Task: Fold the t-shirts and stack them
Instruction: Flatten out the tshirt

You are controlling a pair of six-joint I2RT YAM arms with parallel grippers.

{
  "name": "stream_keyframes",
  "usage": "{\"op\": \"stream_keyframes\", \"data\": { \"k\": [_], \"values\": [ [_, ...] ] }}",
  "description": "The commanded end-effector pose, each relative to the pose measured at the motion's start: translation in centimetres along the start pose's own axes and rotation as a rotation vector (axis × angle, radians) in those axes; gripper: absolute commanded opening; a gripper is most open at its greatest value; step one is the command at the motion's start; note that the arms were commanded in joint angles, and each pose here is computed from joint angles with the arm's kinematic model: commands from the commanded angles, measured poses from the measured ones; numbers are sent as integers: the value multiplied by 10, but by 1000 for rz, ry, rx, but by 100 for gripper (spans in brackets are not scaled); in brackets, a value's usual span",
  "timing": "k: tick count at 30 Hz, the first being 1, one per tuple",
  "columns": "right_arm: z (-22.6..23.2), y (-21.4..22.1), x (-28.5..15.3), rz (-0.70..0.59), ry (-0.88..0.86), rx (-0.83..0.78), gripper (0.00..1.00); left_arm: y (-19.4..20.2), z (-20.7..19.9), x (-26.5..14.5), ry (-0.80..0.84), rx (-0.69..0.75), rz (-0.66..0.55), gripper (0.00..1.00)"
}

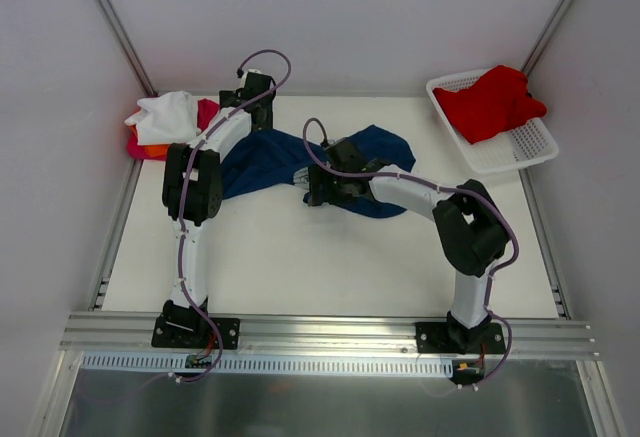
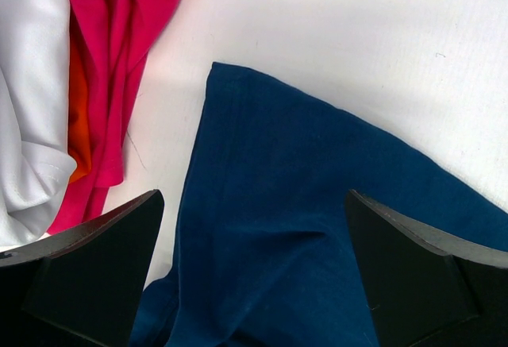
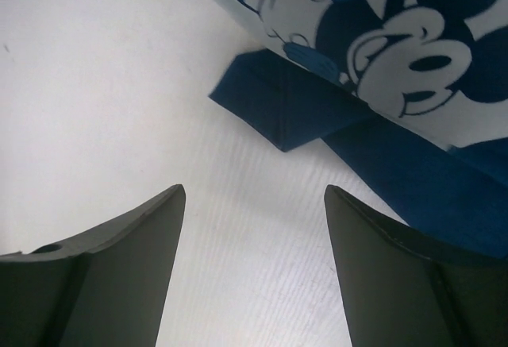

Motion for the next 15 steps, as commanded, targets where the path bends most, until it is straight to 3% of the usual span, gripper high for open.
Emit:
{"op": "stream_keyframes", "data": {
  "k": [1,15],
  "values": [
    [25,-21,-32,-96,-28,-59,75,-12,9,-13,12,-35,-28,99],
    [42,10,8,-19,-33,-61,74,-13,11,-13,-3,-29,-31,99]
  ]
}}
Point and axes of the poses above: each gripper's point midway between its finger pads, its own x axis out along the fingers, its own z axis along the line the jaws close on, y = z × x, the point moved 10 cm from there along -x, back along the fingers, and after that the axes turned 5 degrees about x, right-handed, at the moved point
